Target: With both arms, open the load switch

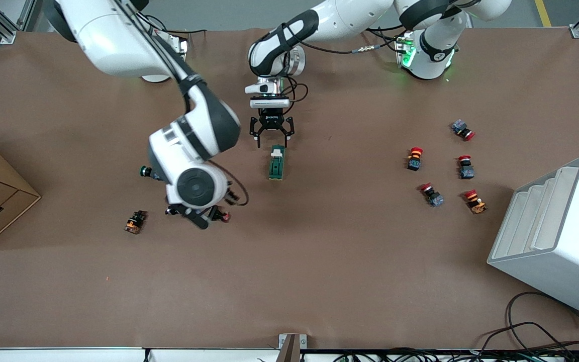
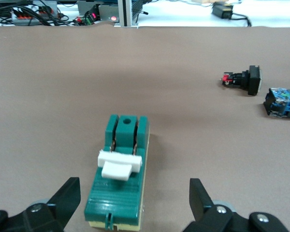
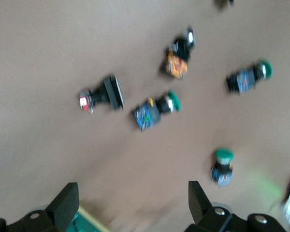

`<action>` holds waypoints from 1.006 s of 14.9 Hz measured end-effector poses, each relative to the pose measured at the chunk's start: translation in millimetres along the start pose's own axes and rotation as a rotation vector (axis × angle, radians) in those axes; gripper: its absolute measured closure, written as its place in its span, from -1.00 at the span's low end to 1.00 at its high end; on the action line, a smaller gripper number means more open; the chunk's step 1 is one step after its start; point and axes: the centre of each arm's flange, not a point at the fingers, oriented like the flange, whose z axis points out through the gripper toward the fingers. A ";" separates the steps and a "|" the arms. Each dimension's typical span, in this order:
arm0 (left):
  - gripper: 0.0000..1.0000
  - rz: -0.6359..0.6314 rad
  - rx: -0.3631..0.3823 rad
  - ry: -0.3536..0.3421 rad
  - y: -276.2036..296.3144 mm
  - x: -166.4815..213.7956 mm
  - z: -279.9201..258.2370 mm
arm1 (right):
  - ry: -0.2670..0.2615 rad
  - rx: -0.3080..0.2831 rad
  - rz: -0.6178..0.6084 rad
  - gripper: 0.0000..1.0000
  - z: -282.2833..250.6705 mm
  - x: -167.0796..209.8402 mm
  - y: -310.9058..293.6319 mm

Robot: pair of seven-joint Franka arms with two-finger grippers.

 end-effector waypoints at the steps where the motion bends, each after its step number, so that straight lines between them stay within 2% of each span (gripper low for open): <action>1: -0.99 0.008 0.020 -0.013 1.6 12.6 -3.2 | 0.008 0.023 -0.058 -1.00 -4.1 21.5 11.1; 5: -0.99 0.054 0.083 -0.091 3.6 75.9 -12.4 | 0.037 0.090 -0.316 -1.00 -37.1 94.9 77.5; 7: -0.99 0.035 0.105 -0.170 5.9 121.3 -15.7 | 0.070 0.112 -0.465 -1.00 -61.8 121.6 120.5; 9: -0.99 0.008 0.127 -0.255 2.4 172.4 -16.5 | 0.103 0.106 -0.557 -1.00 -81.6 142.9 169.1; 12: -1.00 0.005 0.147 -0.409 -11.2 249.4 -19.7 | 0.146 0.079 -0.632 -1.00 -103.5 166.3 233.6; 15: -1.00 -0.010 0.156 -0.560 -37.5 341.8 -18.8 | 0.160 0.086 -0.610 -1.00 -122.2 182.8 292.0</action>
